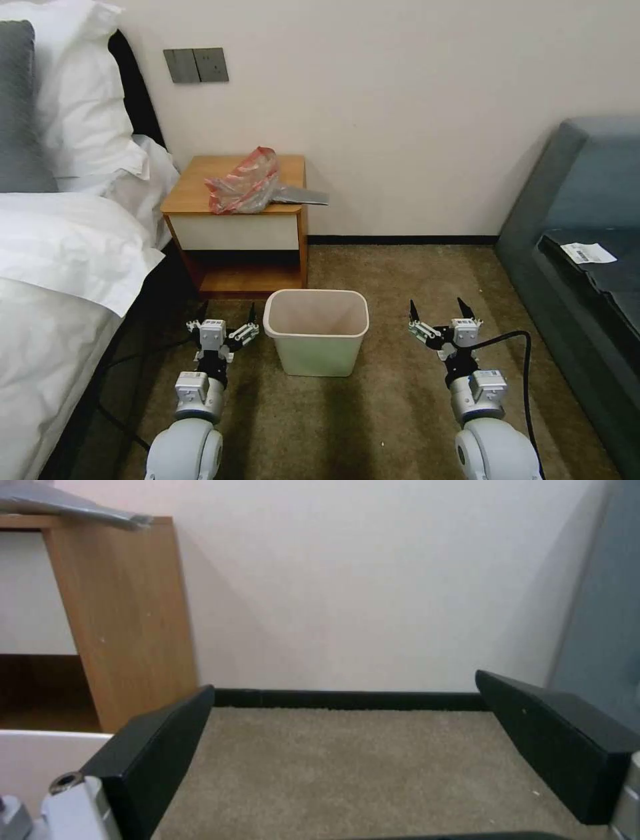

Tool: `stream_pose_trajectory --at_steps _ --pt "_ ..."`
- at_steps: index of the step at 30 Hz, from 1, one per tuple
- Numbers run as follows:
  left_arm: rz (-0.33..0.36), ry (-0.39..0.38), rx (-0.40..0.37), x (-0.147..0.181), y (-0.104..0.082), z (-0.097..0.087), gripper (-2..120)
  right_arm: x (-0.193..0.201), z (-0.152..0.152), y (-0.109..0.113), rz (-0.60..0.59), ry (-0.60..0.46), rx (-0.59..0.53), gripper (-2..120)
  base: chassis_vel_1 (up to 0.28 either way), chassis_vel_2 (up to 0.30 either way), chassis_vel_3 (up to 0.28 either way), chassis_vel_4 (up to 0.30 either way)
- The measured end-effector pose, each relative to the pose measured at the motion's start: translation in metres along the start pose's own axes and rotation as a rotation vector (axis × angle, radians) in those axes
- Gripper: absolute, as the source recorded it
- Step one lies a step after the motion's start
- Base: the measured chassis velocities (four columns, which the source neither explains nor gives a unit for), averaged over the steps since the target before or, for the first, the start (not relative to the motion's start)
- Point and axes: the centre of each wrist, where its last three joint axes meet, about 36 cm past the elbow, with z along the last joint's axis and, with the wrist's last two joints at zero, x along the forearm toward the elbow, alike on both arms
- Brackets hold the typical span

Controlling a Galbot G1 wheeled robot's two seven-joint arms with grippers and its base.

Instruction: Pick up the garbage bag from the table and place it over the trash can.

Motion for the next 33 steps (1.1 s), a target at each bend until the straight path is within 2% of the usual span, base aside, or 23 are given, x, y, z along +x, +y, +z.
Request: stream_pose_trajectory --at_steps 33 --pt "0.000 0.000 0.000 0.0000 0.0000 0.0000 100 0.0000 0.0000 0.0000 0.000 0.000 0.000 100 0.000 0.000 0.000 0.000"
